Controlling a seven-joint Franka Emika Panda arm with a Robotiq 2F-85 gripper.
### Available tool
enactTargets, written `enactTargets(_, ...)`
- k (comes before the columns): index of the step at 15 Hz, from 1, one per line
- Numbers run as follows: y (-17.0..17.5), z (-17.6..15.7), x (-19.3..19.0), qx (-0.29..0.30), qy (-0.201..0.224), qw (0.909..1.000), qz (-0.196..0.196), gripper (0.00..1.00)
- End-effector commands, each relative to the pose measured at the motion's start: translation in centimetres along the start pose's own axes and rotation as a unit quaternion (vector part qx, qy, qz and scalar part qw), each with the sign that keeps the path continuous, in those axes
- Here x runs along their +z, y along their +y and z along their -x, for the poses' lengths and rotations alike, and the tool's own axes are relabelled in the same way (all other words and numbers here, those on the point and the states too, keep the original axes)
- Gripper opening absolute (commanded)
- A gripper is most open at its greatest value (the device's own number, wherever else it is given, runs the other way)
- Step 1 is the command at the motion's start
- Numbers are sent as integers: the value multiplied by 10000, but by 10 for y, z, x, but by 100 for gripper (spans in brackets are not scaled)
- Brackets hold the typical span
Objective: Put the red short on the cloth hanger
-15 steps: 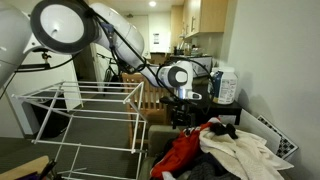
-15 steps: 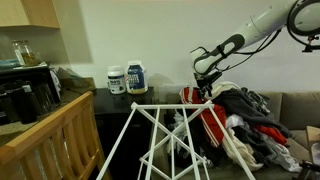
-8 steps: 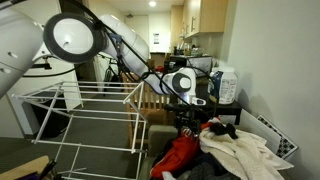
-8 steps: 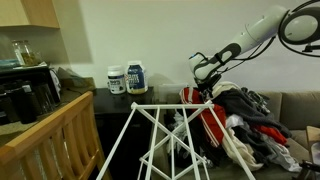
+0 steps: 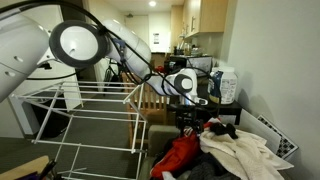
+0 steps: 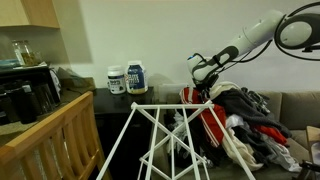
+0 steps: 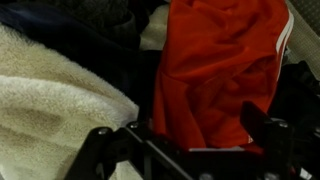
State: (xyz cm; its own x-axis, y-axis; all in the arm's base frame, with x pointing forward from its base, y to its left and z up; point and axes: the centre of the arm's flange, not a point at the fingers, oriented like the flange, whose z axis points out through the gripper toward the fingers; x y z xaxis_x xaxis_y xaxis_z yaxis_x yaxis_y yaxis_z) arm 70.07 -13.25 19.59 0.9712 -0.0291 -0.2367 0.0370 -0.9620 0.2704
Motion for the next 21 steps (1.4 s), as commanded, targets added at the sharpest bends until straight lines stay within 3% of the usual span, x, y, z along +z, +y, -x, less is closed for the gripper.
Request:
enactTargets(1, 15, -3, -16, -387, 318, 9987, -105, 62)
enactTargets(4, 27, -6, -29, -532, 621, 9965, -152, 42)
enactTargets(8, 50, 2, -8, -669, 346, 9970, -178, 16)
enactTargets(9, 55, 5, -6, -692, 294, 9969, -228, 56)
enactTargets(10, 59, 9, -6, -746, 233, 9967, -225, 55)
enactTargets(11, -24, 19, -1, -788, 198, 9964, -229, 56)
enactTargets(12, -30, 19, -1, -838, 136, 9960, -290, 60)
enactTargets(18, -193, 51, -1, -1311, -375, 9895, -483, 98)
enactTargets(21, -235, 65, -14, -1698, -257, 9844, -389, 100)
